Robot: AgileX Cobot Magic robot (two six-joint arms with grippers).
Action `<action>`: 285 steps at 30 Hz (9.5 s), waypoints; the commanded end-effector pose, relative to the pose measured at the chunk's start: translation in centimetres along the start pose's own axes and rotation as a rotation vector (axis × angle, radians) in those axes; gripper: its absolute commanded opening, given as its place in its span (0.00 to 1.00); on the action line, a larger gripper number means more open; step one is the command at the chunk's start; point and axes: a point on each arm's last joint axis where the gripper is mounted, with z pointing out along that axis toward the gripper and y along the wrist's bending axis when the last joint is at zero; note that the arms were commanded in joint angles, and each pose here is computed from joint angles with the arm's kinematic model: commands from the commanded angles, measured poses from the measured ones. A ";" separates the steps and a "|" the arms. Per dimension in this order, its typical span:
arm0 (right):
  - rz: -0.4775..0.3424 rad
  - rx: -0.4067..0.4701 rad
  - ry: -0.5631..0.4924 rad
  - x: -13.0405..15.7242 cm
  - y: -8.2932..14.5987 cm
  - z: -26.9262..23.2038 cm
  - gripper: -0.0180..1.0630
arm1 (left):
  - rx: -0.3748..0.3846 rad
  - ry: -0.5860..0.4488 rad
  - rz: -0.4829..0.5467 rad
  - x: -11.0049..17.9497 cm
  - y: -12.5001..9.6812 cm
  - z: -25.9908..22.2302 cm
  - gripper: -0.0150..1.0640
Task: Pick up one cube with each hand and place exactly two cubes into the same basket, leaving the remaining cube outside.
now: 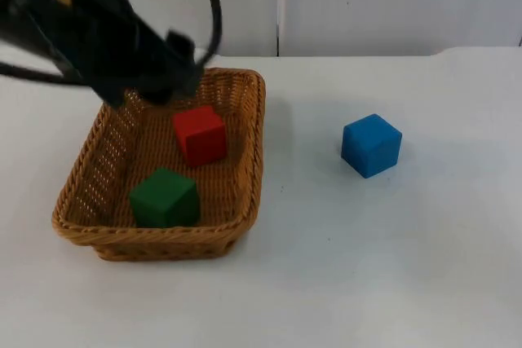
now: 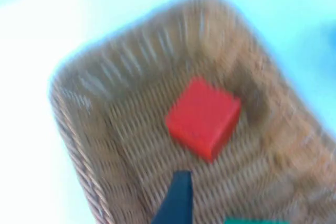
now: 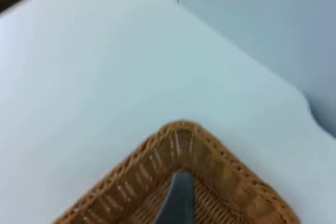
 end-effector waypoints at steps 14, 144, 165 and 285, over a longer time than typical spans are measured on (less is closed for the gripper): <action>-0.019 -0.043 0.016 -2.9 1.4 -9.3 0.68 | -0.056 -0.225 -0.056 -2.1 1.3 -11.3 0.74; 0.050 0.028 -0.194 34.8 8.3 -40.6 0.68 | 0.055 -0.241 -0.074 18.0 -0.7 -25.6 0.99; 0.039 0.037 -0.161 35.5 8.1 -38.7 0.68 | 0.055 -0.241 -0.074 18.0 -0.7 -25.6 0.99; 0.406 0.595 -0.168 35.2 8.5 -38.3 0.99 | -0.068 -0.232 -0.160 18.0 -0.7 -25.6 0.99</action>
